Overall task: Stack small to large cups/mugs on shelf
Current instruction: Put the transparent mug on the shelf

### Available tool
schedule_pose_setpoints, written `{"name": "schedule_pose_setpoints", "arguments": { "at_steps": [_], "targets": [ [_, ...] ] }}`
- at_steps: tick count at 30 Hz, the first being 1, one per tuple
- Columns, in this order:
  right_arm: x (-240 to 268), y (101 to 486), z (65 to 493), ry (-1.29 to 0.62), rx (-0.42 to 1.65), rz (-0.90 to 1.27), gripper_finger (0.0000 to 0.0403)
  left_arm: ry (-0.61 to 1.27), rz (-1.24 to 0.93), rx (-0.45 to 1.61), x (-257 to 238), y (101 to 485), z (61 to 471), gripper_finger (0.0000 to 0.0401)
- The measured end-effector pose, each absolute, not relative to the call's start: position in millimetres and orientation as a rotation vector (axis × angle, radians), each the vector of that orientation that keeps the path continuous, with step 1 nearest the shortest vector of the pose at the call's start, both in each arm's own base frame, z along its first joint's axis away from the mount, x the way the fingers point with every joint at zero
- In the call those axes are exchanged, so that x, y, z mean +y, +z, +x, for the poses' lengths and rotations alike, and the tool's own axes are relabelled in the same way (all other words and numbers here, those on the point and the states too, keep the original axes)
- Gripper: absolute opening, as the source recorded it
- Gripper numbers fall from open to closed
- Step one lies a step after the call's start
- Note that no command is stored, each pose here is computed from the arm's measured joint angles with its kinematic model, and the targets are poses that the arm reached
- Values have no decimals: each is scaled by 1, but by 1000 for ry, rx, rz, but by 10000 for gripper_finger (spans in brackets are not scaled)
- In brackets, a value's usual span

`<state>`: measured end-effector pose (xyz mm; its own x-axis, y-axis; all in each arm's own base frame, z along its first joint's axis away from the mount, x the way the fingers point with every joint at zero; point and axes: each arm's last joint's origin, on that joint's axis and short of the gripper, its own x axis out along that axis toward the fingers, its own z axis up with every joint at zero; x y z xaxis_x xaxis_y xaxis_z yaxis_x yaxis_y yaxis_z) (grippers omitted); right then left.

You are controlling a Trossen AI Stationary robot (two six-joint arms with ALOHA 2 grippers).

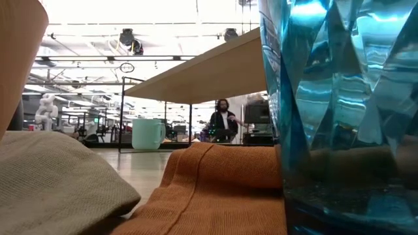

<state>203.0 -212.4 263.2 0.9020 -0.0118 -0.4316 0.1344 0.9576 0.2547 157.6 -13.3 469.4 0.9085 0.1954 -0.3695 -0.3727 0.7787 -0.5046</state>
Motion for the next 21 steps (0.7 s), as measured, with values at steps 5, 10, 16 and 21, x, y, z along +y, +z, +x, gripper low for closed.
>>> {"name": "schedule_pose_setpoints", "arguments": {
  "at_steps": [5,10,16,21],
  "targets": [
    [-197,306,193,-87,447,246,0,375,-525,295,-11,469,157,33],
    [-176,330,192,-58,568,243,0,428,-439,299,-9,468,156,33],
    [-146,355,201,-6,694,231,0,452,-360,308,-8,468,155,33],
    [-117,377,206,23,781,216,0,498,-295,356,-7,463,153,33]
  ]
}}
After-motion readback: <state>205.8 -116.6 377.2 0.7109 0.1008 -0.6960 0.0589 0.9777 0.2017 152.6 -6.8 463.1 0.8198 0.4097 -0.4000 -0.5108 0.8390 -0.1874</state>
